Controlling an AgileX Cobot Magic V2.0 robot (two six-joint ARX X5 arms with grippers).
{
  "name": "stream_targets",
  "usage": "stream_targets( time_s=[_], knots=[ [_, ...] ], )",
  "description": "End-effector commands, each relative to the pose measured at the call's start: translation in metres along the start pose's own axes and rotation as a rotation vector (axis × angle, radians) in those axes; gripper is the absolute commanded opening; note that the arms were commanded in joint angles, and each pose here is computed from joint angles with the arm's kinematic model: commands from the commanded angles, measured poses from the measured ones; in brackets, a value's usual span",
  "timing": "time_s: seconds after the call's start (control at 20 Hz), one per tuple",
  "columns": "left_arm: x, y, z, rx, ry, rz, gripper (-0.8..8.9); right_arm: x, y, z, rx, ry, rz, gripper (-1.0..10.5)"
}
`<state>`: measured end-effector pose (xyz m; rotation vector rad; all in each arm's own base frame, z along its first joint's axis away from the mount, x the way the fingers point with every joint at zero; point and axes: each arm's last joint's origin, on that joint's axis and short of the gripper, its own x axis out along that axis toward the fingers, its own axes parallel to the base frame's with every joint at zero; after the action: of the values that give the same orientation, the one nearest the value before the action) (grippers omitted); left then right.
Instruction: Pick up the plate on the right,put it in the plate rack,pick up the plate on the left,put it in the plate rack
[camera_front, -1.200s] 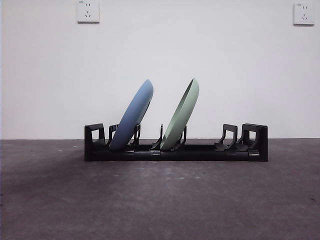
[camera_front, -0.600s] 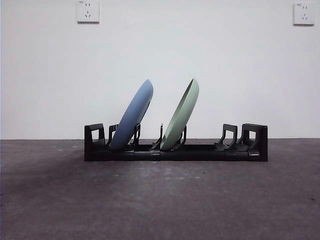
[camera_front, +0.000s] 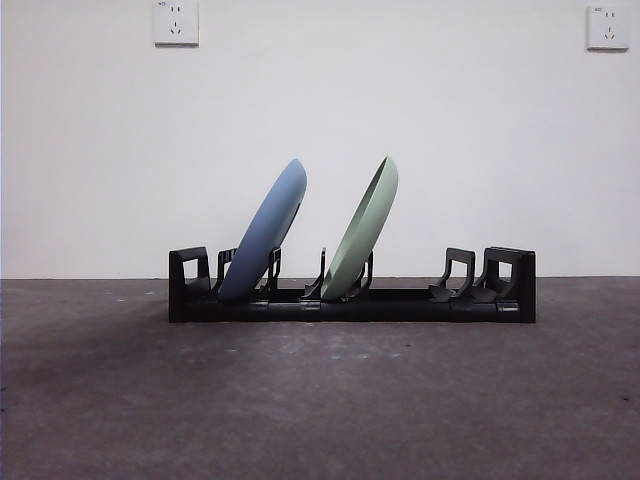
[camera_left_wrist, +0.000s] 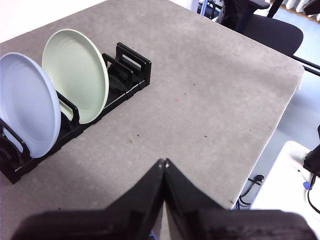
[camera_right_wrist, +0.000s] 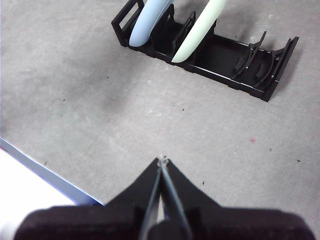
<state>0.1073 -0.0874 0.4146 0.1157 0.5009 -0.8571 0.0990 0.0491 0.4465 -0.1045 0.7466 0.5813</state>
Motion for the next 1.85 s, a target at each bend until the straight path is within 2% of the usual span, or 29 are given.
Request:
stream_targets(
  time_s=[0.05, 0.55, 0.75, 1.0, 1.15, 1.2, 1.3, 1.5, 1.7, 1.85],
  knots=[
    [0.002, 0.000, 0.000, 0.008, 0.000, 0.001, -0.04, 0.003, 0.000, -0.002, 0.008, 0.030, 0.000, 0.0],
    [0.012, 0.003, 0.002, 0.011, 0.020, 0.006, -0.04, 0.025, -0.005, 0.008, 0.020, 0.101, -0.016, 0.0],
    [0.013, 0.007, 0.009, 0.024, -0.047, 0.124, -0.04, 0.039, -0.008, 0.014, 0.028, 0.145, -0.020, 0.0],
    [-0.007, 0.026, 0.023, 0.192, -0.223, 0.287, -0.04, 0.059, -0.012, 0.021, 0.038, 0.204, -0.022, 0.0],
    [-0.029, 0.036, 0.017, 0.257, -0.295, 0.306, -0.04, 0.068, -0.014, 0.024, 0.043, 0.230, -0.022, 0.0],
    [-0.034, 0.038, 0.012, 0.283, -0.322, 0.324, -0.04, 0.070, -0.015, 0.025, 0.044, 0.239, -0.021, 0.0],
    [-0.040, 0.044, -0.004, 0.328, -0.383, 0.427, -0.04, 0.076, -0.016, 0.026, 0.047, 0.254, -0.021, 0.0],
    [-0.026, 0.056, -0.059, 0.357, -0.505, 0.585, -0.04, 0.079, -0.017, 0.027, 0.049, 0.263, -0.020, 0.0],
    [0.005, 0.066, -0.126, 0.323, -0.506, 0.617, -0.04, 0.081, -0.017, 0.032, 0.040, 0.214, -0.022, 0.0],
    [0.023, 0.068, -0.166, 0.253, -0.475, 0.607, -0.04, 0.082, -0.017, 0.037, 0.031, 0.163, -0.023, 0.0]
  ],
)
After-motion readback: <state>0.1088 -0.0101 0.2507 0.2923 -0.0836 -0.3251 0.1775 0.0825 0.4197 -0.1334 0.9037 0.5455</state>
